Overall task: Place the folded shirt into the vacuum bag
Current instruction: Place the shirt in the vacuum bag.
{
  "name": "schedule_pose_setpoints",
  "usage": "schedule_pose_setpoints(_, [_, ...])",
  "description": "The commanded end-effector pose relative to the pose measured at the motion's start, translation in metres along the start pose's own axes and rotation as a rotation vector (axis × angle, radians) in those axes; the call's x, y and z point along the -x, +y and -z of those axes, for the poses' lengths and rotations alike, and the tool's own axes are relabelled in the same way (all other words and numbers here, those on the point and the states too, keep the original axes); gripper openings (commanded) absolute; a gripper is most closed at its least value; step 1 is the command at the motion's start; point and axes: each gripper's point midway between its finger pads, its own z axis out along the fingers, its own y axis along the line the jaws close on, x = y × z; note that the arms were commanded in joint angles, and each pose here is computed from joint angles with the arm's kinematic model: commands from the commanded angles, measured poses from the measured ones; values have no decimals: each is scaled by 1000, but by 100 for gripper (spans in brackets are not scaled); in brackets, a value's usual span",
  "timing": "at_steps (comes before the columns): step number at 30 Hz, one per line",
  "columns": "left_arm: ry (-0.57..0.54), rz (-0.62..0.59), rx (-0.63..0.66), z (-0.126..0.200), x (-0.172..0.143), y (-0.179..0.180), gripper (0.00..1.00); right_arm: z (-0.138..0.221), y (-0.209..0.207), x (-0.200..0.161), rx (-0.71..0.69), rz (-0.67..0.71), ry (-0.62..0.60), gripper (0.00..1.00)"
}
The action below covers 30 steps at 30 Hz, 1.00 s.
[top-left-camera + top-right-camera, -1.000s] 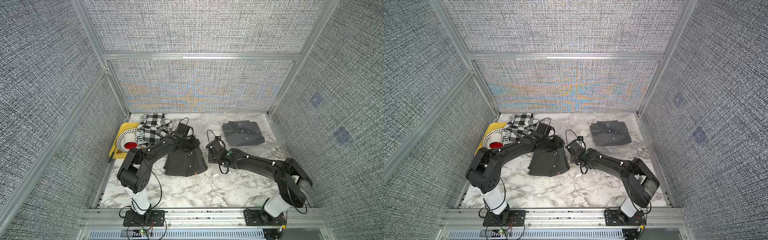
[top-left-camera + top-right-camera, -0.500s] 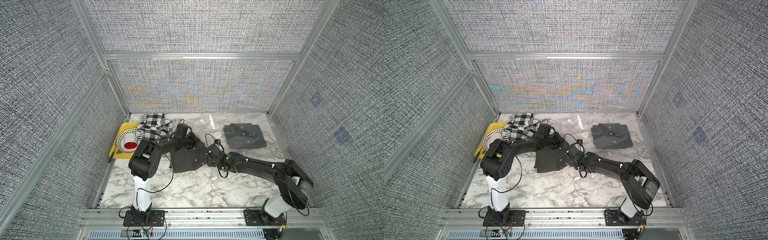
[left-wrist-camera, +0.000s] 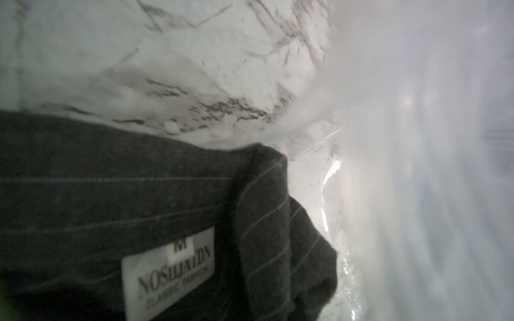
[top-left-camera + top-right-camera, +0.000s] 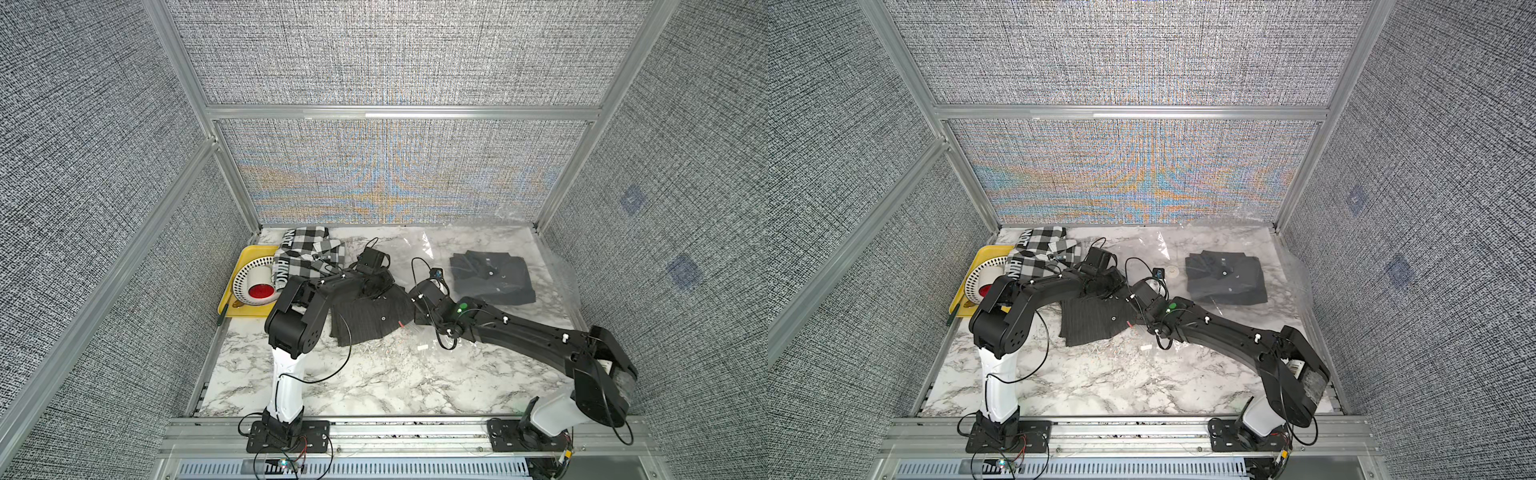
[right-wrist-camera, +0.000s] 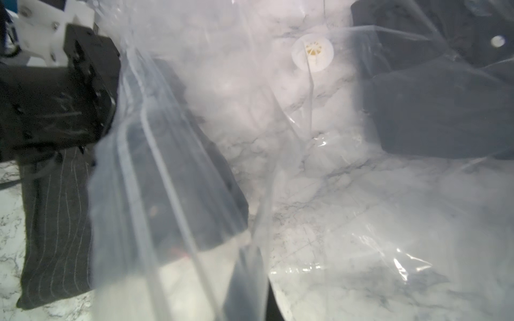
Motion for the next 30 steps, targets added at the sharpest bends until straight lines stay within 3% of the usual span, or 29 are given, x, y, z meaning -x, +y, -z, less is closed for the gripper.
schedule_pose_setpoints(1, [-27, -77, 168, -1, -1, 34, 0, 8, -14, 9, -74, 28, -33, 0])
schedule_pose_setpoints(7, [-51, -123, 232, 5, 2, 41, 0, 19, -13, 13, -104, 48, -62, 0])
schedule_pose_setpoints(15, [-56, -167, 249, 18, 6, 36, 0, 12, -5, -15, -95, 72, -47, 0])
schedule_pose_setpoints(21, [20, -138, 10, 42, -7, -14, 0, 5, -1, -19, -79, 64, -25, 0])
schedule_pose_setpoints(30, [57, -82, -197, 91, -15, -55, 0, -4, 2, -13, -1, 8, 11, 0])
